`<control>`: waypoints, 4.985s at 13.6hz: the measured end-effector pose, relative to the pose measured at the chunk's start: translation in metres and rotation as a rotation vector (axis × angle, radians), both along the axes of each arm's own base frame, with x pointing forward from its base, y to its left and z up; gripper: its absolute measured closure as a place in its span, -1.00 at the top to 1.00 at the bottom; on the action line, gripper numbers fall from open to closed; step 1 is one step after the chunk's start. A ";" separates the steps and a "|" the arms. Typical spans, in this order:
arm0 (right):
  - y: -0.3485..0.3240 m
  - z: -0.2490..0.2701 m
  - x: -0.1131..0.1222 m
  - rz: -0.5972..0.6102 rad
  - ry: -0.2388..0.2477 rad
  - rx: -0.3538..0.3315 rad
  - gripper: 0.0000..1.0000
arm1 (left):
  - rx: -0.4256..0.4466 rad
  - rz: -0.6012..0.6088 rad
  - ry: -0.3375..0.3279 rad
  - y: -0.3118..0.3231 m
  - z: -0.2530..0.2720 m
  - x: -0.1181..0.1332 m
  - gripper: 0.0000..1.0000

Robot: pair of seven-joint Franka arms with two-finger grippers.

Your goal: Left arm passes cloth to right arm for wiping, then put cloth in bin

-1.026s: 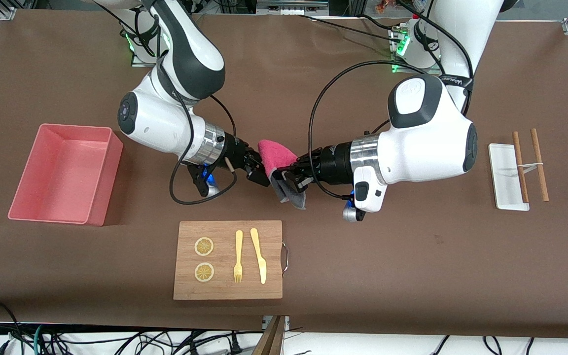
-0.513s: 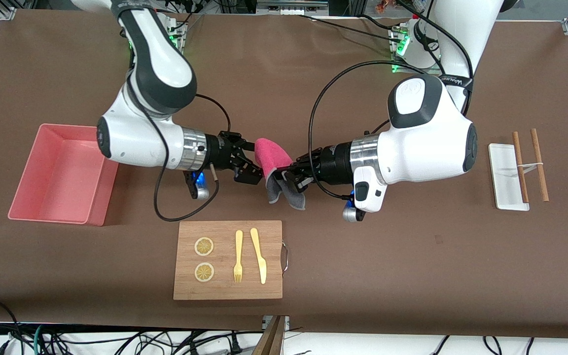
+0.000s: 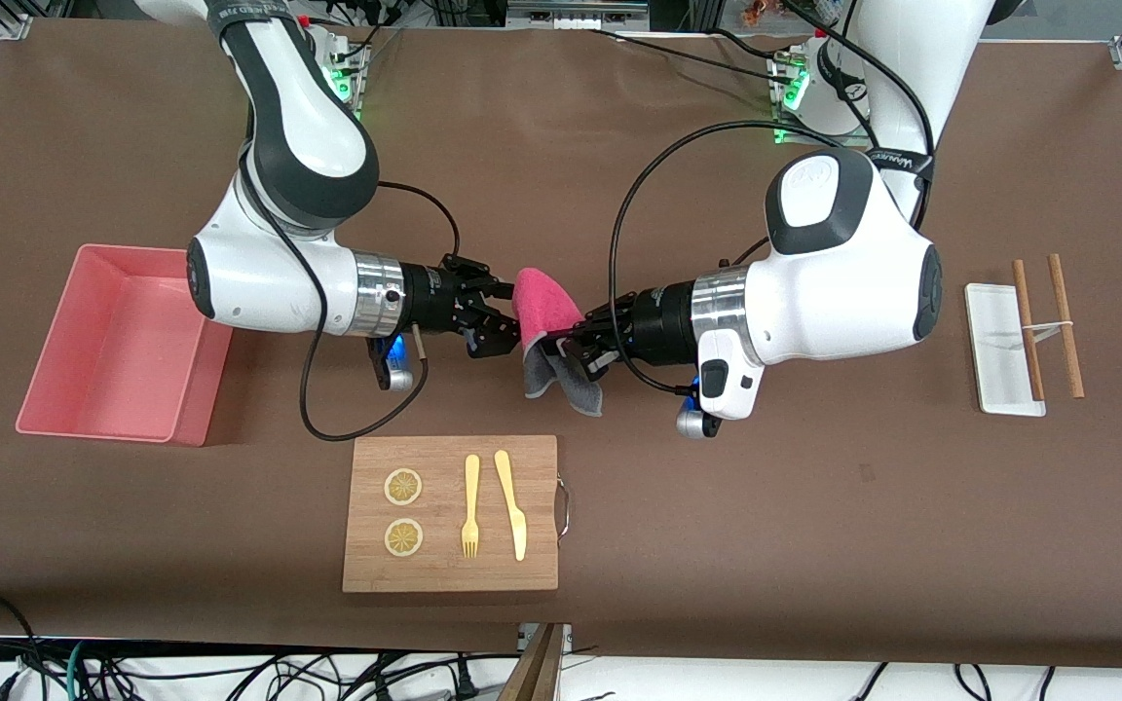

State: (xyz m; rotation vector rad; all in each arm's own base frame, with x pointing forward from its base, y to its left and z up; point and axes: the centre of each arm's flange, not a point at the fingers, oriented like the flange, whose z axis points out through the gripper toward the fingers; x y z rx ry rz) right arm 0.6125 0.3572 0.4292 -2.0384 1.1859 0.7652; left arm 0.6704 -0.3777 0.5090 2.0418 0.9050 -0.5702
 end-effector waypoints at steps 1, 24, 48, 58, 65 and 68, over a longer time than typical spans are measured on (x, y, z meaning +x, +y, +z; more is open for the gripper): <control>0.001 0.001 0.000 -0.012 0.015 0.009 -0.20 | 0.001 0.000 0.001 0.000 -0.001 0.000 -0.96; 0.007 -0.078 -0.034 0.395 -0.006 -0.305 -0.96 | 0.092 -0.122 -0.020 0.140 -0.019 0.036 1.00; -0.211 -0.202 0.025 1.044 -0.115 -0.622 -0.96 | 0.948 -0.652 -0.351 0.341 0.081 -0.124 1.00; -0.147 -0.196 0.018 1.011 -0.167 -0.691 -0.96 | 0.876 -0.770 -0.448 0.327 0.094 -0.117 1.00; -0.017 -0.198 -0.019 0.778 -0.229 -0.730 -0.96 | 0.862 -0.797 -0.429 0.324 0.103 -0.120 1.00; 0.036 -0.201 -0.040 0.642 -0.244 -0.679 -0.96 | 0.859 -0.818 -0.451 0.335 0.107 -0.116 1.00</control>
